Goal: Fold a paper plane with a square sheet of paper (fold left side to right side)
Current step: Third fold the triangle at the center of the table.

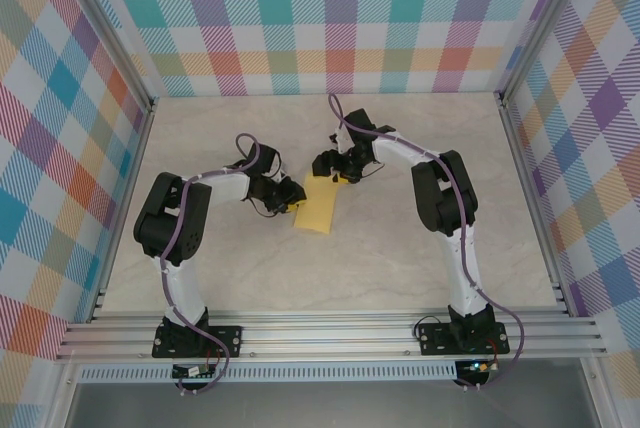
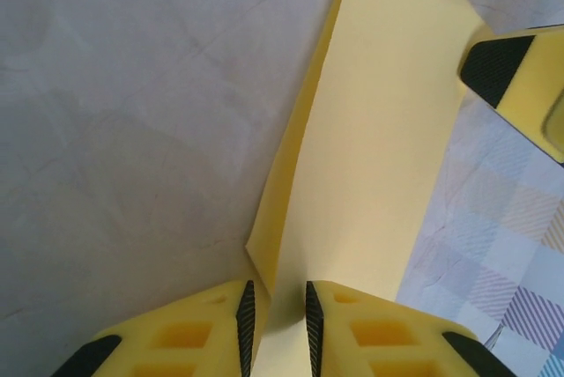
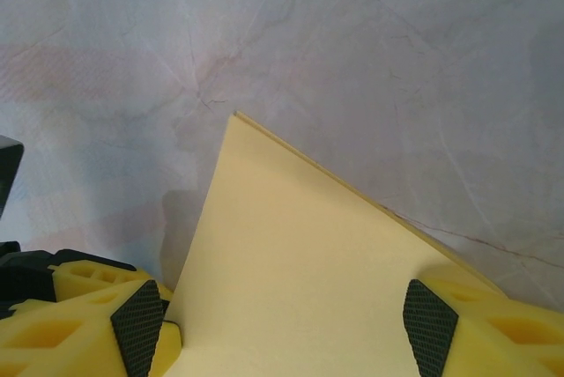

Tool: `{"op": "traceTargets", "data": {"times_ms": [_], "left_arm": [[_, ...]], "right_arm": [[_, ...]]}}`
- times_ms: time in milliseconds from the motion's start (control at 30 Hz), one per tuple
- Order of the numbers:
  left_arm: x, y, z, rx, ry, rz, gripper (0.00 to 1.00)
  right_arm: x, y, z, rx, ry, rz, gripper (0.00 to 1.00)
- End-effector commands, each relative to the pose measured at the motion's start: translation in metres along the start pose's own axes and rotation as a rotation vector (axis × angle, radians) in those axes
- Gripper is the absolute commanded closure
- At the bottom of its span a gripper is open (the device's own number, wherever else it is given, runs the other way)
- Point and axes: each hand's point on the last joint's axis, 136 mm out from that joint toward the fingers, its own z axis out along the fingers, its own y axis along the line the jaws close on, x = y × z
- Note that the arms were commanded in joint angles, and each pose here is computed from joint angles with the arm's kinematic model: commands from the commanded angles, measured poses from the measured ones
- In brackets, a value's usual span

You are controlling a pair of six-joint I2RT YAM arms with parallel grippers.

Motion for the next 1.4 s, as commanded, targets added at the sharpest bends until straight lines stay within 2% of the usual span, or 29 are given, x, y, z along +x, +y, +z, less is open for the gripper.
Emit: {"op": "traceTargets", "data": {"times_ms": [0, 100, 267, 500, 600, 767, 900, 1067, 1233, 1367], "left_arm": [[0.004, -0.004, -0.008, 0.004, -0.012, 0.031, 0.8], [0.006, -0.001, -0.008, -0.003, -0.01, 0.028, 0.8], [0.007, -0.003, -0.008, 0.008, -0.01, 0.029, 0.88], [0.01, -0.01, -0.013, 0.02, -0.014, 0.019, 0.97], [0.013, -0.014, -0.014, 0.023, -0.012, 0.001, 0.99], [0.015, -0.02, -0.019, 0.022, -0.019, -0.04, 1.0], [0.019, -0.023, -0.02, 0.018, -0.007, -0.058, 1.0], [0.023, -0.027, -0.017, 0.019, 0.01, -0.06, 1.0], [0.024, -0.029, -0.017, 0.015, 0.013, -0.056, 1.0], [0.024, -0.029, -0.019, 0.013, 0.01, -0.055, 1.0]], "right_arm": [[-0.004, 0.0, 0.004, -0.006, -0.006, -0.049, 0.22], [-0.006, 0.003, 0.0, -0.004, -0.015, -0.071, 0.2], [-0.009, 0.006, -0.007, -0.001, -0.034, -0.102, 0.19], [-0.009, 0.018, -0.047, 0.031, -0.153, -0.222, 0.13], [0.01, 0.023, -0.068, 0.036, -0.203, -0.287, 0.13], [0.069, 0.032, -0.086, 0.05, -0.245, -0.41, 0.13], [0.116, 0.041, -0.078, 0.116, -0.269, -0.553, 0.14], [0.148, 0.061, -0.057, 0.207, -0.273, -0.739, 0.14], [0.152, 0.074, -0.03, 0.328, -0.249, -0.902, 0.14], [0.145, 0.08, -0.017, 0.349, -0.238, -0.973, 0.14]]}}
